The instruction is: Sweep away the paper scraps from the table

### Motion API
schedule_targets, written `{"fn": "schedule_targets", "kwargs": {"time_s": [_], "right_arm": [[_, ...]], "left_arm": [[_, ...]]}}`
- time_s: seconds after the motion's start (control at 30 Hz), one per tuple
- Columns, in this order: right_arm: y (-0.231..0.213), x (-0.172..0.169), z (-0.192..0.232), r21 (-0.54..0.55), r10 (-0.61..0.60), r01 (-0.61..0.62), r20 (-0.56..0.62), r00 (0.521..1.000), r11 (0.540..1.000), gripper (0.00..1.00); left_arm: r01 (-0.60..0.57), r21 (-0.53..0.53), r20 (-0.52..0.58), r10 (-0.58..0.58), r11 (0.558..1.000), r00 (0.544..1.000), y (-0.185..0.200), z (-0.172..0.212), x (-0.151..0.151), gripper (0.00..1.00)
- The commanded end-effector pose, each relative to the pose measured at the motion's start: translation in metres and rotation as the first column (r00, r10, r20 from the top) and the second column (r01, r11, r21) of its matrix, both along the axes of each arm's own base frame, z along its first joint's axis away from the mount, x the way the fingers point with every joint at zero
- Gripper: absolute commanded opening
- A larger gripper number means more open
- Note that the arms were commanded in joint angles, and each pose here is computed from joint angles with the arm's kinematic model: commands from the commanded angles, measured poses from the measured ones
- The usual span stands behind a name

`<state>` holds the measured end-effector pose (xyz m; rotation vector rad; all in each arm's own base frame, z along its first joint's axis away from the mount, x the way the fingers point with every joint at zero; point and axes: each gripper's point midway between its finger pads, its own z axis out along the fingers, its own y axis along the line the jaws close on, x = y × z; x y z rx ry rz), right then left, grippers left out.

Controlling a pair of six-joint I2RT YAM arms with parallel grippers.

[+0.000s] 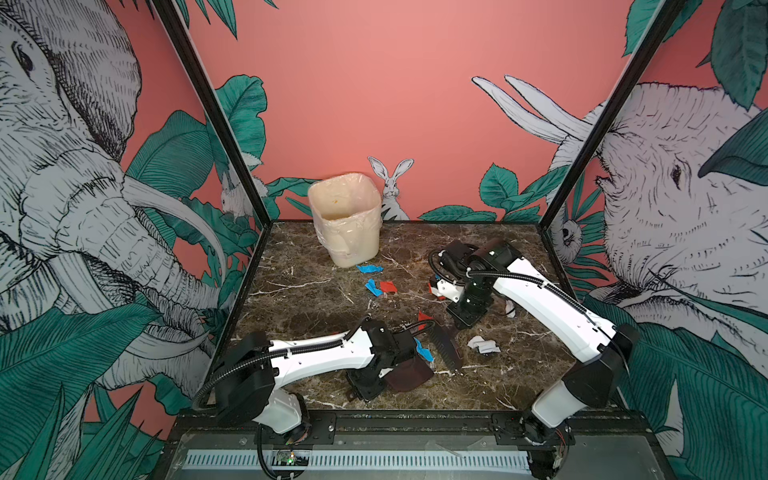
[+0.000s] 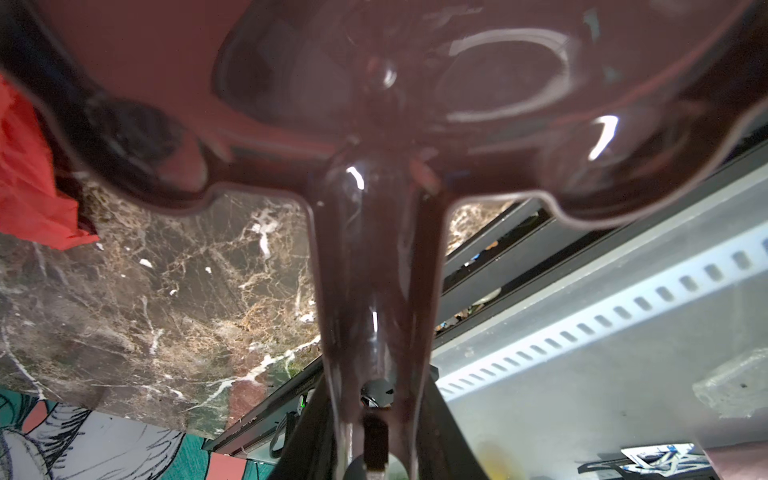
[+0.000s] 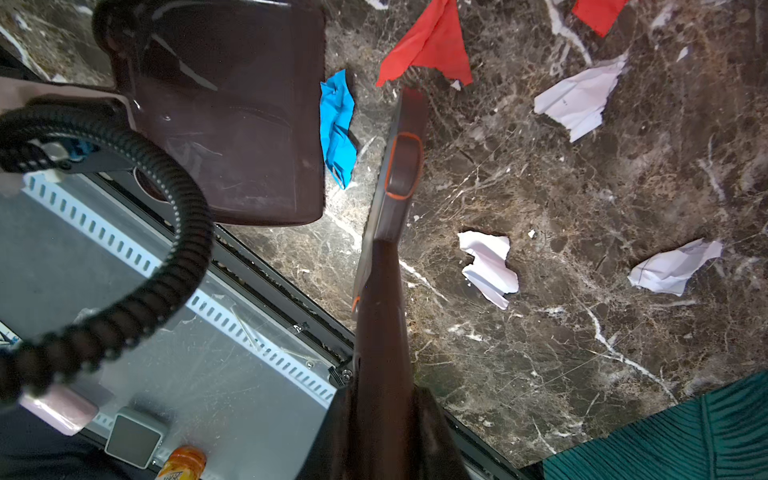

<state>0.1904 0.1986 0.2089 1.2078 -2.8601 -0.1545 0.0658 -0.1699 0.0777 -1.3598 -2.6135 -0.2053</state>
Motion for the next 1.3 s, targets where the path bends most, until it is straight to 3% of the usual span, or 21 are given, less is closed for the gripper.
{"fn": "schedule_targets", "kwargs": {"time_s": [0.0, 0.4, 0.67, 0.8, 0.87, 0.93, 1.27], "right_arm": [[0.014, -0.008, -0.004, 0.025, 0.038, -0.036, -0.054, 0.998, 0.999, 0.00], [0.068, -0.025, 0.020, 0.300, 0.099, -0.060, -0.118, 0.988, 0.952, 0.00], [0.063, -0.031, 0.018, 0.304, 0.120, -0.078, -0.120, 0.986, 0.949, 0.00], [0.075, -0.035, 0.027, 0.387, 0.134, -0.075, -0.126, 0.983, 0.919, 0.00], [0.071, -0.032, 0.025, 0.365, 0.127, -0.078, -0.114, 0.985, 0.928, 0.00], [0.061, -0.028, 0.020, 0.319, 0.111, -0.073, -0.103, 0.988, 0.945, 0.00], [0.012, -0.011, 0.069, 0.370, -0.070, 0.054, 0.031, 0.997, 0.927, 0.00]], "left_arm": [[0.005, -0.006, -0.006, -0.005, 1.000, 1.000, 0.002, 0.002, -0.001, 0.00], [-0.001, 0.014, 0.016, 0.000, 1.000, 1.000, 0.004, 0.001, 0.003, 0.00], [-0.007, 0.010, 0.035, 0.006, 1.000, 0.999, 0.004, 0.003, 0.005, 0.00], [-0.010, 0.006, 0.048, 0.010, 1.000, 0.999, 0.005, 0.005, 0.007, 0.00], [-0.014, -0.002, 0.064, 0.014, 1.000, 0.998, 0.005, 0.008, 0.009, 0.00], [-0.020, -0.016, 0.087, 0.022, 1.000, 0.996, 0.005, 0.013, 0.012, 0.00], [-0.042, -0.122, 0.208, 0.067, 0.992, 0.976, 0.000, 0.039, 0.027, 0.00]]}}
